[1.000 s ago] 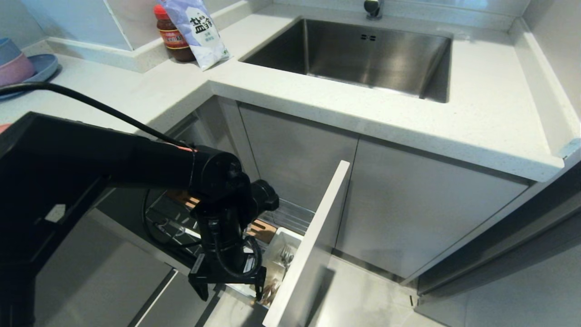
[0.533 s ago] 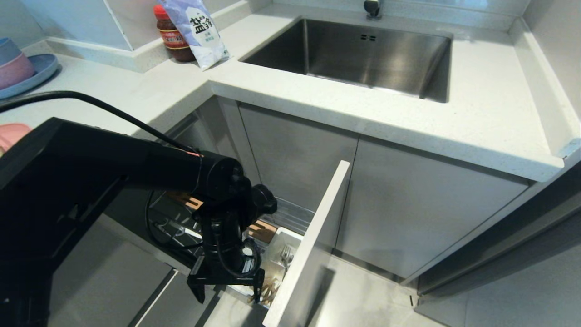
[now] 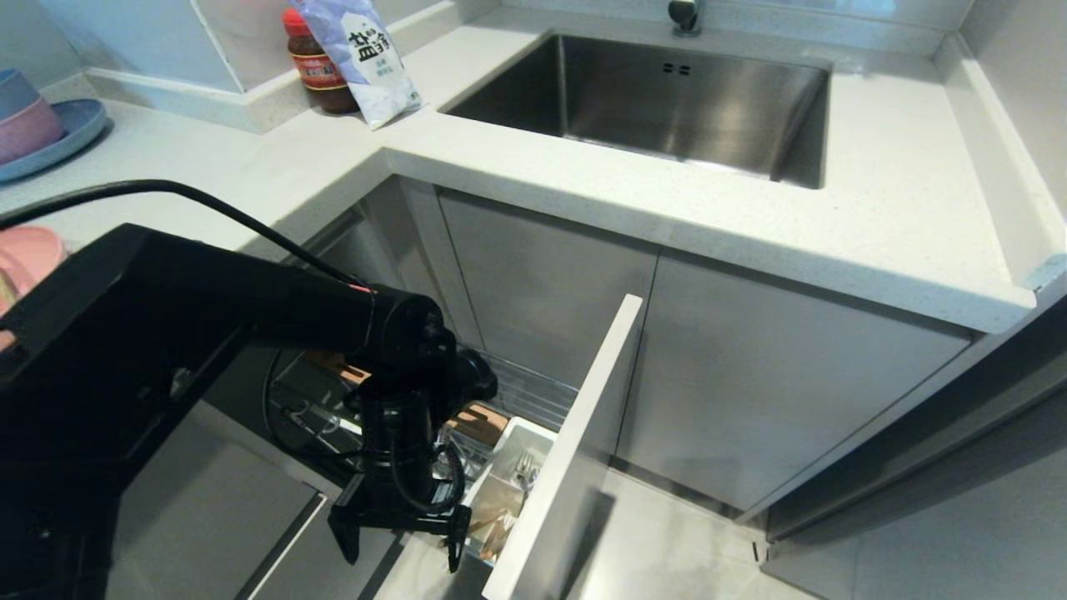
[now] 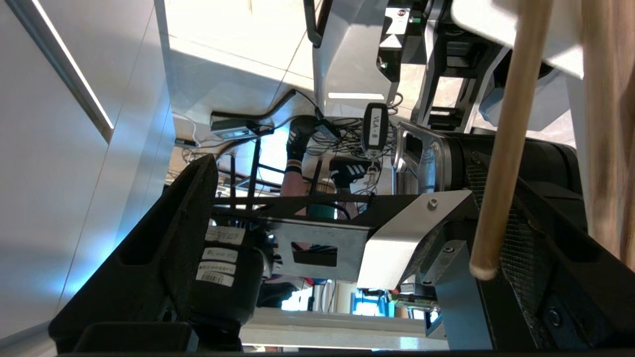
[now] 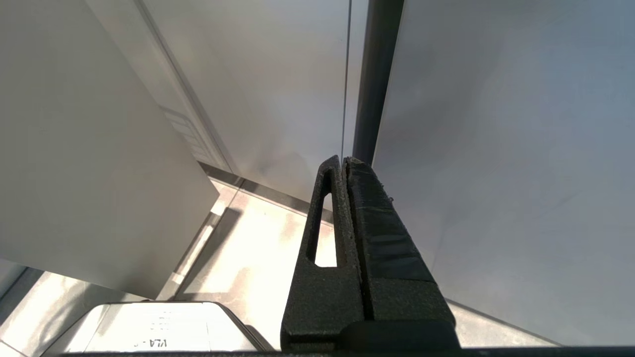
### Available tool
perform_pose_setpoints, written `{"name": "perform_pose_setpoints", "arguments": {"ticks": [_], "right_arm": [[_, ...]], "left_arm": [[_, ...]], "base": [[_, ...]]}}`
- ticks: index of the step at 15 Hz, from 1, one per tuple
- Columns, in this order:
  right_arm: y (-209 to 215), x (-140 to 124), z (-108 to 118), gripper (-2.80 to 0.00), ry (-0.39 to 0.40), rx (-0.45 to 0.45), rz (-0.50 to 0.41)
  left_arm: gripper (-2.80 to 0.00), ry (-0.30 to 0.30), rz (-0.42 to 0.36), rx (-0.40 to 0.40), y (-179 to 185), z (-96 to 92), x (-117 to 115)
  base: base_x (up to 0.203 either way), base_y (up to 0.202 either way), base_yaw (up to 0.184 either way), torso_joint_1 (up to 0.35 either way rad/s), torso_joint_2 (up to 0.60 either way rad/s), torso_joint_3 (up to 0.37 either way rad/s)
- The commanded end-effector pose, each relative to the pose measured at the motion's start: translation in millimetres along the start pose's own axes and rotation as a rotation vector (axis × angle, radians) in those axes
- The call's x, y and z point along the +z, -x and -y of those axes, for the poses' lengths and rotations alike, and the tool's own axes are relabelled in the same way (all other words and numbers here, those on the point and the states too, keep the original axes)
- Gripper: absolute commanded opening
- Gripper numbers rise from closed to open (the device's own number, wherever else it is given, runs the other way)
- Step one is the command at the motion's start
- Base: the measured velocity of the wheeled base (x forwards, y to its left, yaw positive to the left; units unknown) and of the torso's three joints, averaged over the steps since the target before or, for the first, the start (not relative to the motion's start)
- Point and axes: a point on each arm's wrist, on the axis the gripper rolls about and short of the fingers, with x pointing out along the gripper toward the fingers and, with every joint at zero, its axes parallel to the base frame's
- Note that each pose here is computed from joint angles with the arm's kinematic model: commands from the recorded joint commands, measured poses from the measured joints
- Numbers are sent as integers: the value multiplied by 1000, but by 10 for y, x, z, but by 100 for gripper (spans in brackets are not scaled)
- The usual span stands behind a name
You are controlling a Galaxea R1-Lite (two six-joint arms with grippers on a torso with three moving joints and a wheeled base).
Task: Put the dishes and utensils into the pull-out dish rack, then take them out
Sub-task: Take the chopsticks out of the cupboard
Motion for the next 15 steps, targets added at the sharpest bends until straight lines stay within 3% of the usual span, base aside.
{"name": "perform_pose_setpoints", "arguments": {"ticks": [1,5,7,13,14,15], "right_arm": [[1,-4,0,-280,0,0,1],[1,-4,0,-280,0,1,1],[1,-4,0,-280,0,0,1],[1,-4,0,-280,0,0,1],[1,-4,0,-280,0,1,1],[1,-4,0,-280,0,0,1]], "left_arm": [[0,5,-23,9,-86,34,60],[0,13,-30,5,-197,98,176],[0,49,-18,-41,-211,125,231],[0,52,-24,-40,-225,114,245],[-280,54,-23,-41,-222,115,247],[-280,55,-21,-42,-218,116,249]], "base": [[0,0,0,0,0,0],[0,0,0,0,0,0],[0,0,0,0,0,0],[0,0,0,0,0,0],[0,0,0,0,0,0],[0,0,0,0,0,0]]}}
